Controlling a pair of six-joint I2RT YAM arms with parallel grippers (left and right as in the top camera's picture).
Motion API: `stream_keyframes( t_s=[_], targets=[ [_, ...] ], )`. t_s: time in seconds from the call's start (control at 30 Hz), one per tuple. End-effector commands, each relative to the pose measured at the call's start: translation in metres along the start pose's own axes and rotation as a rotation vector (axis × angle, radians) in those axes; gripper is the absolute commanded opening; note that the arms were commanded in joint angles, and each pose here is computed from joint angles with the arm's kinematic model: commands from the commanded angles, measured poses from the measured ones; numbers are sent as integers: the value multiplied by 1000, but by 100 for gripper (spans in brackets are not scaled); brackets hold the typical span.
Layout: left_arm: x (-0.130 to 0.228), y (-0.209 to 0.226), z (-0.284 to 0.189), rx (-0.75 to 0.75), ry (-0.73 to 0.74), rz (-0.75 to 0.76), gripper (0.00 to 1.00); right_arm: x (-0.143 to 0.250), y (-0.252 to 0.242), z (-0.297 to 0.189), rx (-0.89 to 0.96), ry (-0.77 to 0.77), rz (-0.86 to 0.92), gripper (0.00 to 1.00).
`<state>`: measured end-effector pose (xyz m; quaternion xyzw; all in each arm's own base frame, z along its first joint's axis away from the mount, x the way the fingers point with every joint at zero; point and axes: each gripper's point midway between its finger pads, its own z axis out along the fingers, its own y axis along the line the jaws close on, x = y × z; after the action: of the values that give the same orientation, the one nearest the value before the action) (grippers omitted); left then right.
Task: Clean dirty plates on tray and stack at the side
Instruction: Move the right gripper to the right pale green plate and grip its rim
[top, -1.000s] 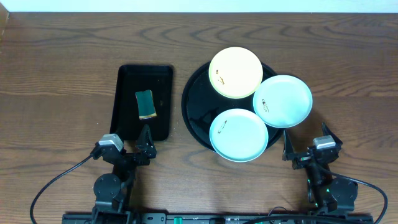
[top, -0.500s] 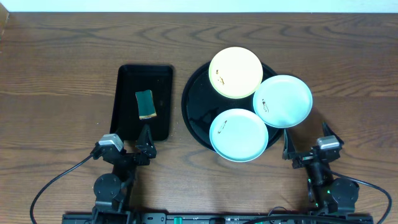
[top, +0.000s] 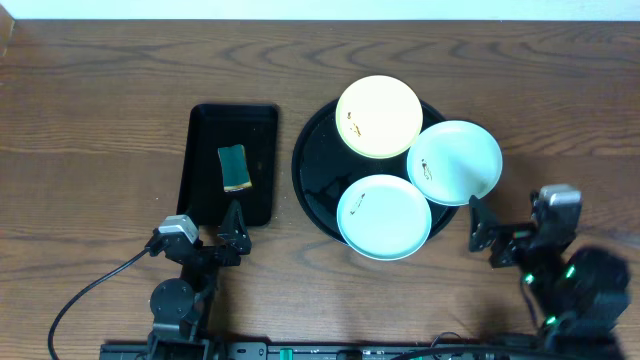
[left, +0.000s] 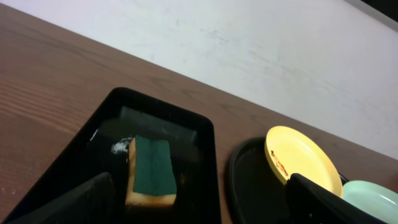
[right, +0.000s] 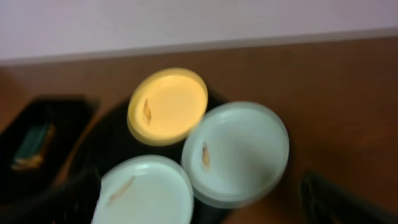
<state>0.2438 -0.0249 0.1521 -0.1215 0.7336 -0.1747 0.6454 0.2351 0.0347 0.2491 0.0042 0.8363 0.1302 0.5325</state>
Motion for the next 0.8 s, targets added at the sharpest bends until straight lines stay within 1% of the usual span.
stream_keyframes(
  t_s=[0.0, 0.03, 0.13, 0.27, 0.3, 0.33, 0.37, 0.4, 0.43, 0.5, 0.57, 0.63, 0.77],
  targets=[
    [13, 8, 1, -30, 40, 14, 88, -28, 19, 5, -67, 190, 42, 99],
    [13, 8, 1, -30, 40, 13, 88, -28, 24, 7, -82, 296, 77, 99],
    [13, 8, 1, -30, 40, 14, 88, -32, 39, 17, -153, 505, 165, 99],
    [13, 8, 1, -30, 40, 13, 88, -25, 61, 34, -296, 698, 294, 99],
    [13, 8, 1, -30, 40, 14, 88, -19, 64, 39, -319, 743, 328, 93],
    [13, 8, 1, -30, 40, 13, 88, -12, 64, 43, -322, 788, 355, 80],
    [13, 8, 1, -30, 40, 13, 88, -3, 60, 49, -306, 832, 375, 60],
    [13, 8, 1, -30, 40, 13, 88, 5, 58, 51, -291, 865, 388, 45],
    [13, 8, 1, -30, 40, 13, 88, 15, 54, 55, -264, 901, 404, 36],
    [13, 8, 1, -30, 40, 14, 88, 37, 45, 59, -166, 962, 423, 32],
    [13, 8, 1, -30, 40, 13, 88, 61, 31, 61, -20, 1007, 422, 33],
    [13, 8, 1, -30, 40, 14, 88, 87, 22, 60, 115, 1049, 385, 34],
    [13, 8, 1, -30, 40, 14, 88, 129, 22, 62, 240, 1090, 319, 37]
  ],
)
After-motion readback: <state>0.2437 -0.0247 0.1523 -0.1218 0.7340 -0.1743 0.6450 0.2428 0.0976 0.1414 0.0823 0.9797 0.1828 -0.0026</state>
